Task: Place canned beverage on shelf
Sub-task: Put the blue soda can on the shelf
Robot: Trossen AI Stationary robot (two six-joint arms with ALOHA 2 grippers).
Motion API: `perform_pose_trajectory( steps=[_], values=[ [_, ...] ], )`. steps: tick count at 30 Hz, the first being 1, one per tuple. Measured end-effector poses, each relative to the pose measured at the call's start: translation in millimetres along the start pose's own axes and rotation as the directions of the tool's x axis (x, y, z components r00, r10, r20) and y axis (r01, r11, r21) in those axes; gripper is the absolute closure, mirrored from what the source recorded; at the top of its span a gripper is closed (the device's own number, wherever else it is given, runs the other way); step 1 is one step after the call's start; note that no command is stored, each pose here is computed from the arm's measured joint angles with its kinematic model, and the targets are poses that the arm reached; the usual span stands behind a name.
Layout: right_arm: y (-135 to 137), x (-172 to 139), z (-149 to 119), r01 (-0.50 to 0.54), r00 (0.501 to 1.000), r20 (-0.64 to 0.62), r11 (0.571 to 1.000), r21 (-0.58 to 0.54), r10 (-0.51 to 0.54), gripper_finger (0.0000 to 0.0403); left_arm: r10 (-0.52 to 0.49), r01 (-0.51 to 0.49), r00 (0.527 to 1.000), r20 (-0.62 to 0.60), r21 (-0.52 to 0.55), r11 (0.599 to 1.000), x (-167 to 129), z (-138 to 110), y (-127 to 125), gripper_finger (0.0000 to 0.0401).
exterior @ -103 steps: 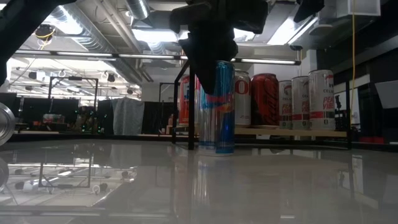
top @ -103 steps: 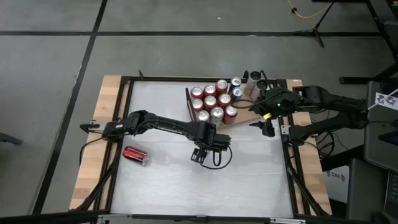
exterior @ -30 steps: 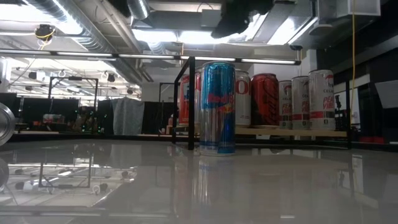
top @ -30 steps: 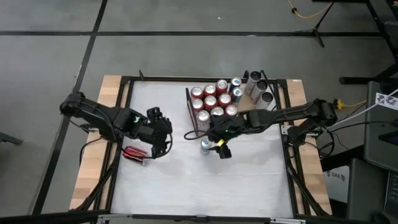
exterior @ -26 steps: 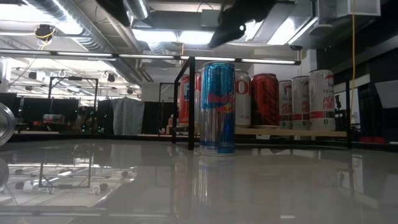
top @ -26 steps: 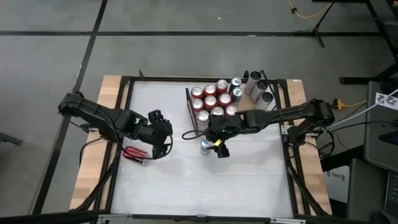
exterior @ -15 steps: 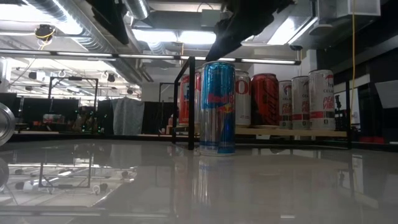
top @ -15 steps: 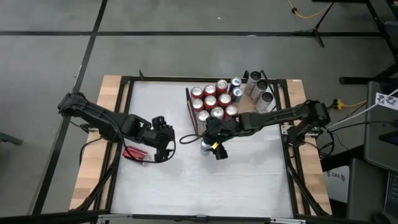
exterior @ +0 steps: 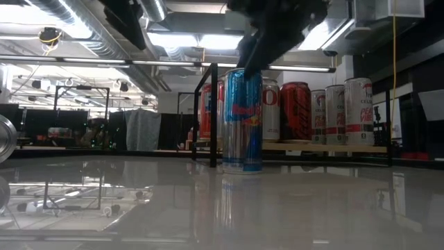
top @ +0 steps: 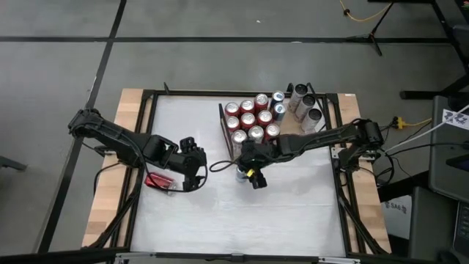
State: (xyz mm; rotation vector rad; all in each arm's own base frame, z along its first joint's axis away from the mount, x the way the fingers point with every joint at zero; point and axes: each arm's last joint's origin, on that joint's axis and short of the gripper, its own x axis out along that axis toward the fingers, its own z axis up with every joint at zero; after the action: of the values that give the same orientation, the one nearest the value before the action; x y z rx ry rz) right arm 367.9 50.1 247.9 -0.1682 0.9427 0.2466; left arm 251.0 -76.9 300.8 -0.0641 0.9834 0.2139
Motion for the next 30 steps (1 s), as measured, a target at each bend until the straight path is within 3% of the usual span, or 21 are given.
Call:
perform_pose_trajectory(
  steps=[11, 19, 25, 30],
  values=[
    [0, 15, -4, -0.001, 0.999, -0.044, 1.0, 0.005, 0.001, 0.0112, -0.008, 0.008, 1.0, 0.015, -0.005, 1.0, 0, 2, -1, 0.0037],
    [0, 14, -4, 0.0, 0.999, -0.041, 1.0, 0.012, 0.0, 0.0184, -0.01, 0.01, 1.0, 0.02, -0.007, 1.0, 0, 2, -1, 0.0037],
    [1, -3, -3, -0.003, 0.999, -0.033, 0.999, 0.032, 0.004, 0.019, -0.009, 0.009, 1.0, 0.019, -0.007, 1.0, 0, 2, -1, 0.0037],
    [4, -43, -8, -0.006, 0.999, -0.044, 0.999, 0.052, 0.009, 0.018, -0.014, 0.015, 0.999, 0.031, -0.011, 1.0, 0, 3, -2, 0.0037]
  ],
)
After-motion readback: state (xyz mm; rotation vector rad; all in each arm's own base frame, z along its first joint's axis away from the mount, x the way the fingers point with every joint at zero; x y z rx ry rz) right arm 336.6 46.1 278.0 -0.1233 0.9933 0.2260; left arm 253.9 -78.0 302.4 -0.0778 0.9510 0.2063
